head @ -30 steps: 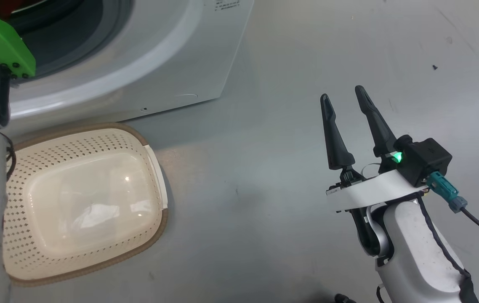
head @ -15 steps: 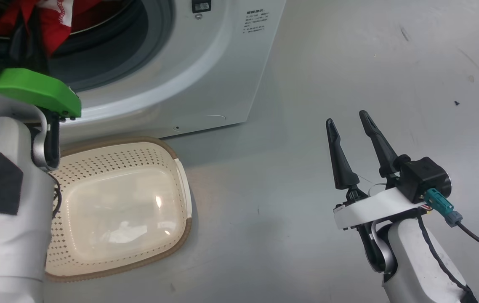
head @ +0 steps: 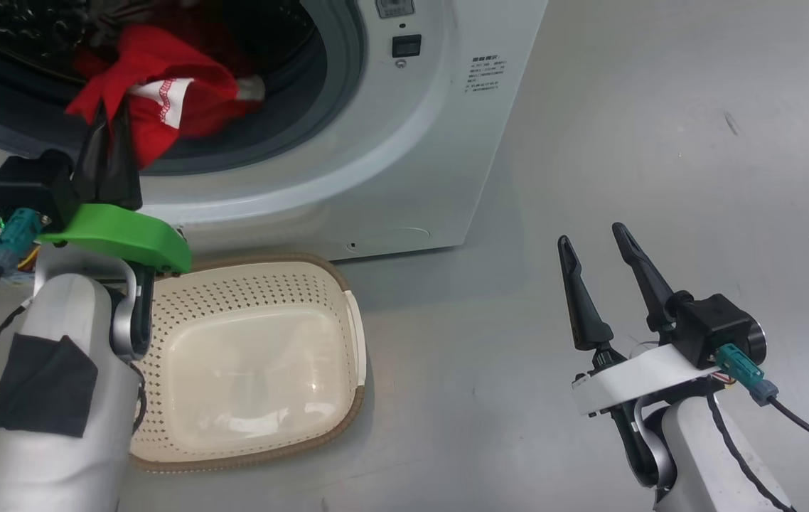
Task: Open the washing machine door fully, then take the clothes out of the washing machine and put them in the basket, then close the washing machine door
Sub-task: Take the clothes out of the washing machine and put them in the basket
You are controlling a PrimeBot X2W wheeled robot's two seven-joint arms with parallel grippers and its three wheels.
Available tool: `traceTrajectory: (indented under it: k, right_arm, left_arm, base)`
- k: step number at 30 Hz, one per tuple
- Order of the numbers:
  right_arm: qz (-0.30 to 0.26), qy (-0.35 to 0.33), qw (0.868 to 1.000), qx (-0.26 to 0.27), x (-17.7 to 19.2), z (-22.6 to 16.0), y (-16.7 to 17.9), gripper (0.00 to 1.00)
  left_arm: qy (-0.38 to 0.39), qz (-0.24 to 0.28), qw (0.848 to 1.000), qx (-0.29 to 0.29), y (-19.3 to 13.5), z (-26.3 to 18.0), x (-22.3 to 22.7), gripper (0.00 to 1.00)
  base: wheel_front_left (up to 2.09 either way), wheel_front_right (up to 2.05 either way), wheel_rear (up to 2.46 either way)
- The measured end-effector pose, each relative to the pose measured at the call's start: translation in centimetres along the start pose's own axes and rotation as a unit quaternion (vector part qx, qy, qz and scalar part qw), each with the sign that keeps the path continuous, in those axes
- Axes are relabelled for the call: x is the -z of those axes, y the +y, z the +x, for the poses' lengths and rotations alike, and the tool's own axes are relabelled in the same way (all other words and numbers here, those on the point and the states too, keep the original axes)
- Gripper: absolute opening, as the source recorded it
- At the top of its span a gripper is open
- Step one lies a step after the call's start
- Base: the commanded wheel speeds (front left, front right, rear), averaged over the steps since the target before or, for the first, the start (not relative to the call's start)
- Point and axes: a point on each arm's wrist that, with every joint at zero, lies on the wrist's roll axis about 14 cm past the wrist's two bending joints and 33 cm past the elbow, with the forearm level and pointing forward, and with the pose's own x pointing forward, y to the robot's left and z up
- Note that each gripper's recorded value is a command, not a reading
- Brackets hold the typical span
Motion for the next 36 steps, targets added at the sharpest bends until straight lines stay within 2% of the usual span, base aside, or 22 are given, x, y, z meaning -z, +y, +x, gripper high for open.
traceTrajectory:
  k: [9, 19, 31, 36]
  right_arm:
    - [0.000, -0.007, 1.000, -0.016, -0.7, -0.9, 1.1, 1.00]
    - [-0.003, -0.021, 0.999, -0.031, -1.7, -1.7, 2.1, 1.00]
    - [-0.001, -0.023, 0.999, -0.039, -1.9, -3.0, 2.7, 1.00]
    - [-0.001, -0.024, 0.999, -0.048, -1.9, -3.2, 3.3, 1.00]
  left_arm:
    - [-0.044, 0.005, 0.999, -0.027, 0.7, -3.1, -3.5, 0.00]
    - [-0.165, 0.017, 0.986, -0.031, 0.2, -5.5, -12.0, 0.00]
    - [-0.212, 0.030, 0.976, -0.036, -0.3, -9.4, -14.9, 0.00]
    - [-0.209, 0.028, 0.977, -0.042, -0.1, -11.0, -14.4, 0.00]
  base:
    - [0.00, 0.00, 0.00]
    - [0.00, 0.00, 0.00]
    - [0.00, 0.00, 0.00]
    - [0.00, 0.00, 0.00]
